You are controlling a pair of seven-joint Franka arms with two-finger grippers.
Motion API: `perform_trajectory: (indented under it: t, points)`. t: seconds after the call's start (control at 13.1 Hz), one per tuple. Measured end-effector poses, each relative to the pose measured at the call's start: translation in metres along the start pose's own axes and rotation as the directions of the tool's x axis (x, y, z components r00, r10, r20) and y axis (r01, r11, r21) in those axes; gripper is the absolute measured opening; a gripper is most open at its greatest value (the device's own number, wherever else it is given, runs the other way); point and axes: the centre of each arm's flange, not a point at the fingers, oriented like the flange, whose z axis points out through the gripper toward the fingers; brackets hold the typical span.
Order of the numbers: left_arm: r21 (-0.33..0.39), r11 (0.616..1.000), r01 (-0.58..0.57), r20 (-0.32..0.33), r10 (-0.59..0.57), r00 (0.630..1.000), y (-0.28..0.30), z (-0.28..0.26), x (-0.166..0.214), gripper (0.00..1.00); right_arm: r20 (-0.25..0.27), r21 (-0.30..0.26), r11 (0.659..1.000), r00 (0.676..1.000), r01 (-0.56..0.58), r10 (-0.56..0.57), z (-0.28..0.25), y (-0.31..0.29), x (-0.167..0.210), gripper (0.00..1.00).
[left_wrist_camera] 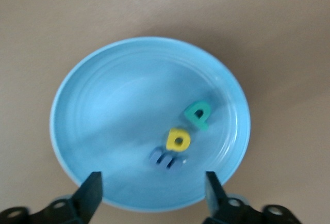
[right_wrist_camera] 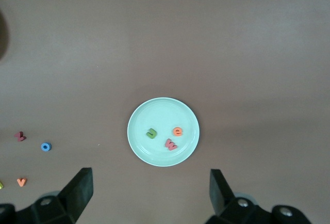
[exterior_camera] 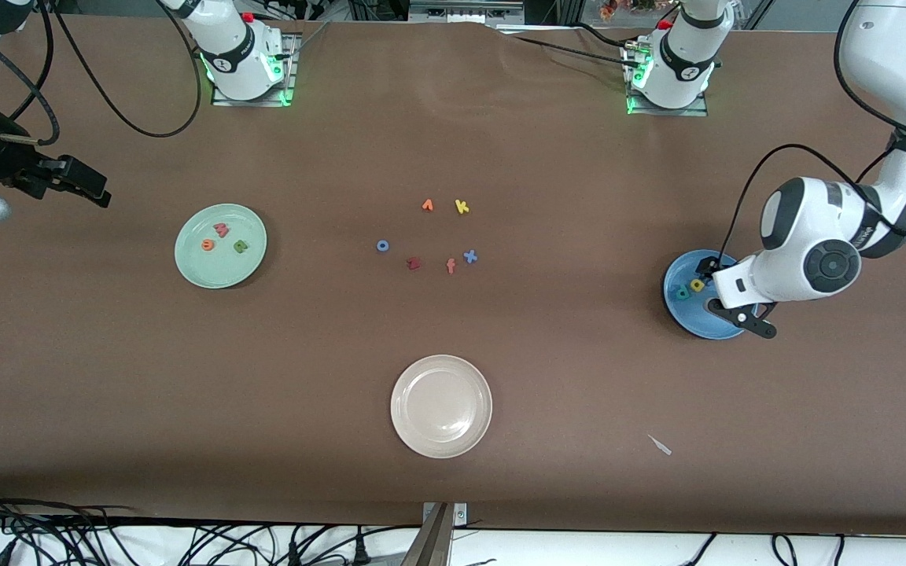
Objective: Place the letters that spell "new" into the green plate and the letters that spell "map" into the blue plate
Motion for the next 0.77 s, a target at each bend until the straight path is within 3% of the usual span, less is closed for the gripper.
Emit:
perform_trajectory:
  t: [0.08, 0.46, 0.77]
  points:
    - [0.001, 1.000, 0.012, 0.023, -0.012, 1.000, -0.006, -0.016, -0.001, 1.00, 0.000, 0.000, 1.000, 1.000, 0.001, -0.001, 0.000, 0.000, 0.000, 1.00]
    - [0.012, 0.994, 0.112, 0.090, -0.113, 0.990, -0.028, -0.105, -0.014, 1.00, 0.000, 0.000, 1.000, 1.000, 0.001, -0.001, 0.000, -0.001, 0.000, 1.00]
    - [0.014, 0.979, 0.204, 0.091, -0.204, 0.975, -0.024, -0.152, -0.021, 1.00, 0.001, 0.000, 1.000, 1.000, 0.001, -0.001, 0.000, -0.001, 0.000, 1.00]
